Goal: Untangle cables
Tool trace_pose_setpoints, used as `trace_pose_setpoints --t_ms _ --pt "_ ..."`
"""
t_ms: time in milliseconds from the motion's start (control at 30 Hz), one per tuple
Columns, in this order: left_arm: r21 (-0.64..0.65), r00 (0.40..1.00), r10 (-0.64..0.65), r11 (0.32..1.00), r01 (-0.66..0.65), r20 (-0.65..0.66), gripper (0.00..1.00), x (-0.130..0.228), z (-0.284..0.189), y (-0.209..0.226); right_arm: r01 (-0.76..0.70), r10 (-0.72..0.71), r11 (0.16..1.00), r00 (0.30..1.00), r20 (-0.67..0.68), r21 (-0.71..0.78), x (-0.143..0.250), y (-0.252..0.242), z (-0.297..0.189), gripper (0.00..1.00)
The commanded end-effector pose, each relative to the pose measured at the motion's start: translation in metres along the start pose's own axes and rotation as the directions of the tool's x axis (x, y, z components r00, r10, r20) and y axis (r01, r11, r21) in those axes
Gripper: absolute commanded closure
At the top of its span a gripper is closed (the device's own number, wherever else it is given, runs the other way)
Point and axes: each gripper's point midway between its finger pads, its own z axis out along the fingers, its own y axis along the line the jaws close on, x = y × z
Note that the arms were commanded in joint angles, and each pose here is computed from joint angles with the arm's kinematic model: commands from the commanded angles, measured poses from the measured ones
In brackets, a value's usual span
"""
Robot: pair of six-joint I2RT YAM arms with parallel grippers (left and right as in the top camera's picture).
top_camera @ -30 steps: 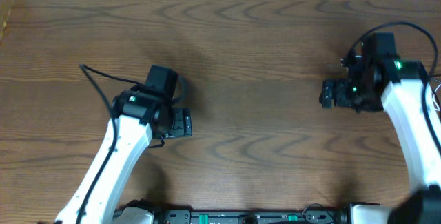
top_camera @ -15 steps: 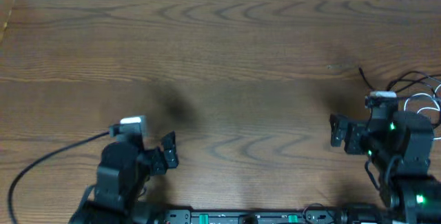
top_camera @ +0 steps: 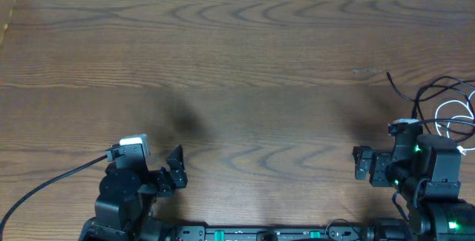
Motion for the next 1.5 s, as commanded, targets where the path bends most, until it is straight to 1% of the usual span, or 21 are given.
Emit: trace_pose_setpoints --t_ms 0,1200,1267,1300,1467 --pt "-0.018 1.000 0.015 1.000 -0.015 0.006 0.01 0.000 0.000 0.004 -0.012 0.012 1.000 1.000 -0.007 0.004 0.002 -0.001 0.001 0.01" --pt "-0.018 1.000 0.015 1.000 -0.015 0.006 0.01 0.000 0.000 0.004 -0.011 0.011 1.000 1.000 -0.004 0.004 0.002 -0.001 0.001 0.01" --pt "-0.018 1.000 0.015 1.000 -0.015 0.006 0.01 0.000 0.000 0.004 -0.007 0.007 1.000 1.000 0.007 0.004 0.001 -0.001 -0.001 0.01" --pt "-0.018 1.000 0.015 1.000 -0.015 0.006 0.01 0.000 0.000 0.004 0.041 -0.044 0.997 0.998 0.037 0.064 -0.001 -0.010 -0.006 0.01" --pt "-0.018 1.000 0.015 1.000 -0.015 0.006 0.01 0.000 0.000 0.004 0.065 -0.077 0.993 0.988 0.132 0.097 -0.011 -0.012 -0.016 0.01"
